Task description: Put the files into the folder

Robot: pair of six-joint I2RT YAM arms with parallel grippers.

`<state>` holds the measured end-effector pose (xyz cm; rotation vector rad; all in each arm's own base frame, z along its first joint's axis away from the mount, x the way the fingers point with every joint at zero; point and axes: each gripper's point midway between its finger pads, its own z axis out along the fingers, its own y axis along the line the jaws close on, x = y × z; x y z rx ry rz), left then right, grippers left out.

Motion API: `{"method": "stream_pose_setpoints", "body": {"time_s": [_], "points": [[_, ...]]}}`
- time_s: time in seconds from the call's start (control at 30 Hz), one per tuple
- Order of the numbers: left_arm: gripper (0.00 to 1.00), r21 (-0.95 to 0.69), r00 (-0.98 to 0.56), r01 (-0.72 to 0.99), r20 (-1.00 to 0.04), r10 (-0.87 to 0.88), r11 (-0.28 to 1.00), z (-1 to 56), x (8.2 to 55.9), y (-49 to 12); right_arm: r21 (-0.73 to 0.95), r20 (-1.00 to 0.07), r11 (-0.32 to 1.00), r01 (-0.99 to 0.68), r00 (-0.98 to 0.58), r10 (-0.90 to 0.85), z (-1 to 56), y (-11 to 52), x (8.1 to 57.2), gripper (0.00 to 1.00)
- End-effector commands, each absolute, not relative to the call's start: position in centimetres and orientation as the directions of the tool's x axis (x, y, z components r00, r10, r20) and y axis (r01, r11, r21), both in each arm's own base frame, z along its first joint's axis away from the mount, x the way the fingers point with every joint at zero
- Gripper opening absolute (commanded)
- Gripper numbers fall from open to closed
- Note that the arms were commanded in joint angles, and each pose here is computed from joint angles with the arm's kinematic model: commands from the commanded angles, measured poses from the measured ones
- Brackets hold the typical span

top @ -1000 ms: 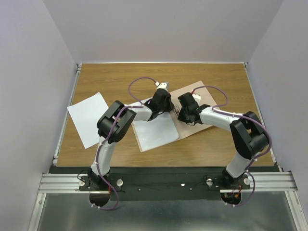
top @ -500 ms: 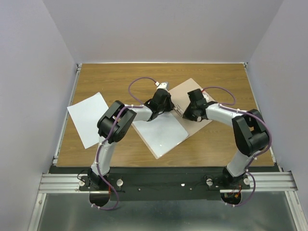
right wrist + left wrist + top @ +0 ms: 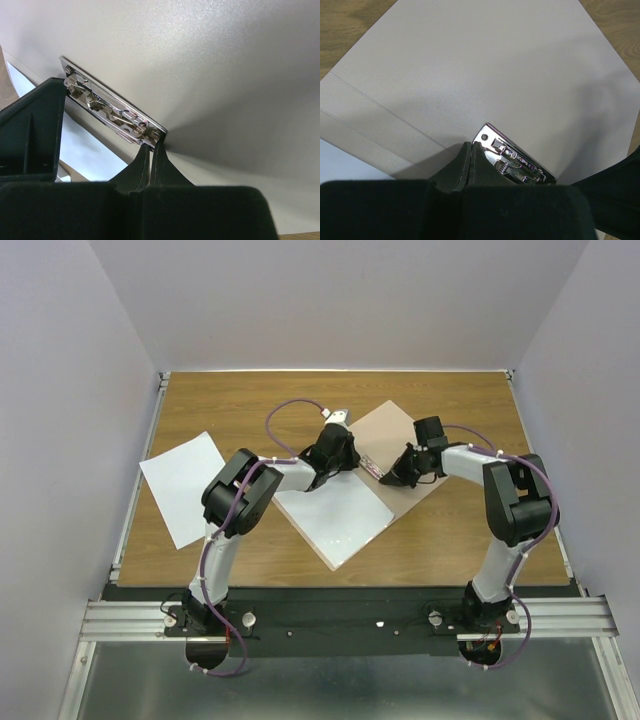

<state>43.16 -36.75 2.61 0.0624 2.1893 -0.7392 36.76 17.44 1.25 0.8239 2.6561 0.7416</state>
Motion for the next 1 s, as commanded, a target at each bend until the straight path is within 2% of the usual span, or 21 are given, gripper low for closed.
{"method": "stream_pose_setpoints", "body": {"time_s": [0.0,0.1,0.23,0.33,0.47,0.63,0.8,0.9,0.97], "points": [[0.00,-0.341,-0.880,0.236,-0.472,0.051,0.910,-8.2,34.5,-32.7,0.206,-0.226,0.754,0.623,-0.720,0.657,-6.4,10.5,35.5,0.01],[0.00,-0.343,-0.880,0.239,-0.472,0.053,0.908,-8.3,34.5,-32.8,0.184,-0.290,0.752,0.633,-0.696,0.656,-6.0,9.5,36.6,0.01],[0.00,-0.362,-0.884,0.253,-0.464,0.062,0.897,-8.5,34.3,-33.3,0.104,-0.507,0.764,0.637,-0.626,0.592,-4.3,8.8,39.1,0.01],[0.00,-0.354,-0.884,0.247,-0.463,0.061,0.902,-8.7,34.2,-33.1,0.081,-0.570,0.786,0.613,-0.619,0.541,-3.5,9.9,40.3,0.01],[0.00,-0.354,-0.881,0.249,-0.469,0.060,0.902,-8.4,34.3,-33.1,0.103,-0.597,0.809,0.579,-0.614,0.516,-1.8,10.8,41.4,0.01],[0.00,-0.352,-0.882,0.245,-0.467,0.057,0.903,-8.5,34.4,-33.1,0.188,-0.664,0.857,0.480,-0.580,0.471,4.0,13.4,43.1,0.01],[0.00,-0.349,-0.875,0.240,-0.481,0.046,0.906,-7.7,34.6,-32.9,0.285,-0.659,0.892,0.351,-0.604,0.448,7.5,16.0,43.2,0.01],[0.00,-0.351,-0.862,0.235,-0.506,0.027,0.907,-6.3,35.1,-32.9,0.319,-0.670,0.897,0.307,-0.596,0.442,9.3,16.4,42.9,0.13],[0.00,-0.354,-0.848,0.250,-0.530,0.027,0.901,-4.8,35.6,-33.2,0.325,-0.701,0.895,0.307,-0.557,0.445,11.3,15.6,42.6,0.32]]}}
